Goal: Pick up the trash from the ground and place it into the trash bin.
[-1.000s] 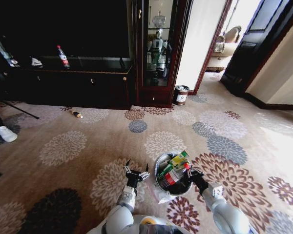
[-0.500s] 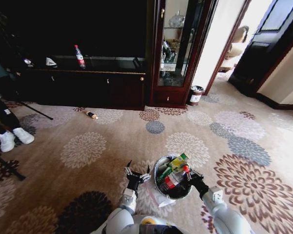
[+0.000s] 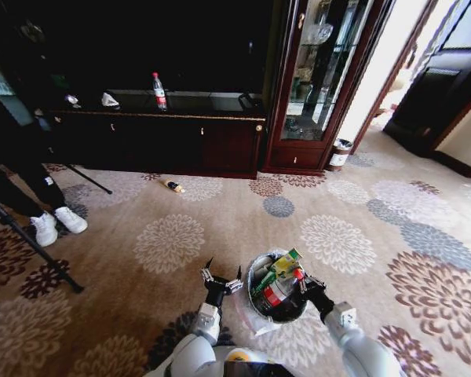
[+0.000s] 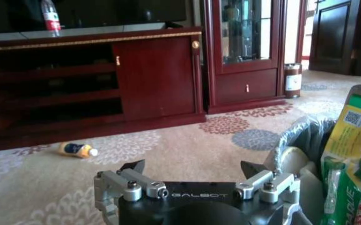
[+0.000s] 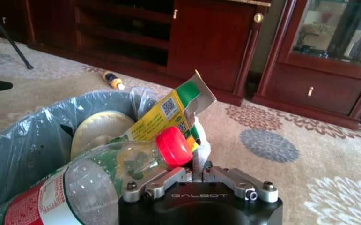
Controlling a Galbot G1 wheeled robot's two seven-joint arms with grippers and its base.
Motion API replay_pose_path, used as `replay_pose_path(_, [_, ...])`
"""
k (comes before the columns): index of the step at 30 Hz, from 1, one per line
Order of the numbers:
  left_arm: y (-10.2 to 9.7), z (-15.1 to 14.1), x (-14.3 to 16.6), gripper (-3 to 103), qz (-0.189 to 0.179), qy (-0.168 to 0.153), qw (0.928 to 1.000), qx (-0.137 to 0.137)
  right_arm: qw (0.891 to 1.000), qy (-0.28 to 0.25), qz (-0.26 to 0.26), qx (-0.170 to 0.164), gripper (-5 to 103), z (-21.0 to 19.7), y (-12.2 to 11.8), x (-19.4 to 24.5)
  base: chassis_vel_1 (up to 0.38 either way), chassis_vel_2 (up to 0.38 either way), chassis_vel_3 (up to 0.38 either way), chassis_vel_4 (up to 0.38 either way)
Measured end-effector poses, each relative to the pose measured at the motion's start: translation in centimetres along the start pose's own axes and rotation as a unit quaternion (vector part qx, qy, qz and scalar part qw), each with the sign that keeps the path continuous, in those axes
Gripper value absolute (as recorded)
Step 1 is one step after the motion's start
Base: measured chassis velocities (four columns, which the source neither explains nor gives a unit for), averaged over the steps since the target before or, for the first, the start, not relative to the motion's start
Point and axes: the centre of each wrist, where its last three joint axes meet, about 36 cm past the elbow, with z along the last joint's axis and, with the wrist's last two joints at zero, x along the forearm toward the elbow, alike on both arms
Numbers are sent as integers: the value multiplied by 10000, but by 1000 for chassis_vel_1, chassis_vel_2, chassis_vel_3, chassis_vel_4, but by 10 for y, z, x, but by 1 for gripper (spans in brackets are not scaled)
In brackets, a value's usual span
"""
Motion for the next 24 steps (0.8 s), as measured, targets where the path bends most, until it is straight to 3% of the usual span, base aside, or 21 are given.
replay_pose_path(15, [-1,4,-8,100,15,-14,10000,-8,10000,-16,48,-76,2,4,-10,-6,328,332,-330,-343])
replay_pose_path(24, [-1,8,-11,100,35,-52,10000,17,9996,-94,150,-198,2,5,-13,-9,34,115,-23,-110])
